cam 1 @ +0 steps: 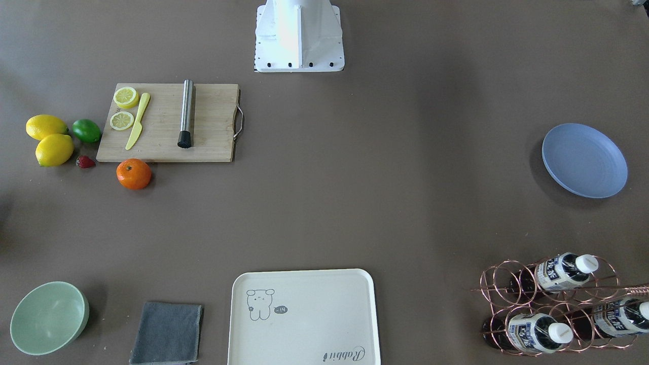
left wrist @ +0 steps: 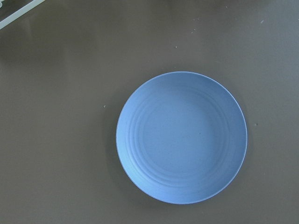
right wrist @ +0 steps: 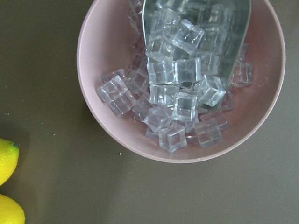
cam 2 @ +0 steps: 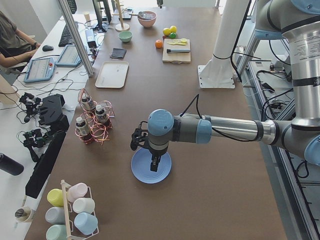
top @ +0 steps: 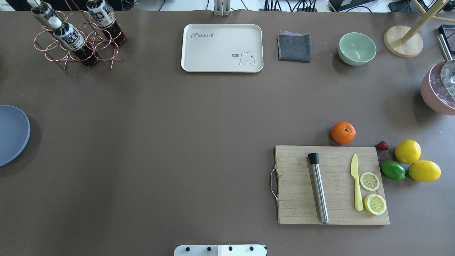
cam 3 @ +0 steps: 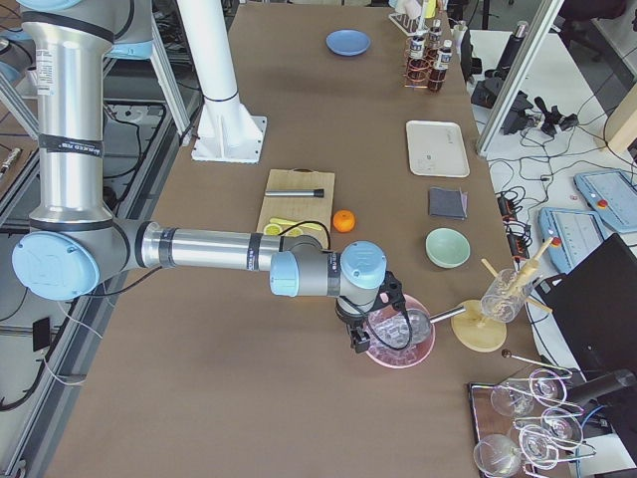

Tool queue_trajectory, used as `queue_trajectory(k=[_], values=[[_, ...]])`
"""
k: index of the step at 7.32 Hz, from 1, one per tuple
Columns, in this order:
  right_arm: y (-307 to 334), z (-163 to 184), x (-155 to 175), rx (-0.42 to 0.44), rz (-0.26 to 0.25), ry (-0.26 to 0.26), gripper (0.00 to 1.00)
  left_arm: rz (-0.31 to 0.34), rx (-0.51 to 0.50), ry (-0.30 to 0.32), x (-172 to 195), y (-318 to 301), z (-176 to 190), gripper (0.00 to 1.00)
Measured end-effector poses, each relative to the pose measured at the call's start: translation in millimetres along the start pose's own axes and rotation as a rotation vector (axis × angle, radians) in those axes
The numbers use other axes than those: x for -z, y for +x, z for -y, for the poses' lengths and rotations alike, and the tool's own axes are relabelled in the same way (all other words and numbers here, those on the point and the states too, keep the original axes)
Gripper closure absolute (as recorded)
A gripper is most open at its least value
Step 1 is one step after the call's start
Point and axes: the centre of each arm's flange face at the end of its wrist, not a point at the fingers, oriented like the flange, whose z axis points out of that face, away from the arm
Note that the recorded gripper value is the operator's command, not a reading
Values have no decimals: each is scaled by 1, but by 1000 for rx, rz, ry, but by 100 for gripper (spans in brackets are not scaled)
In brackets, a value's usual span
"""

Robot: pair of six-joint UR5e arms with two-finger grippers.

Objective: Pick orange to plate

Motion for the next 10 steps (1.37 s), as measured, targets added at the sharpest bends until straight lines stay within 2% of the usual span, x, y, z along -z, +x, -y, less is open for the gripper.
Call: queue_trajectory(k=[6,10], values=[[3,-5,-3,-9,-7,-9,0,0,-17,19,-13,-16,5,2],[3,-8,-3,-11,-3,-7,0,-3,19,28,-10,-14,0,2]])
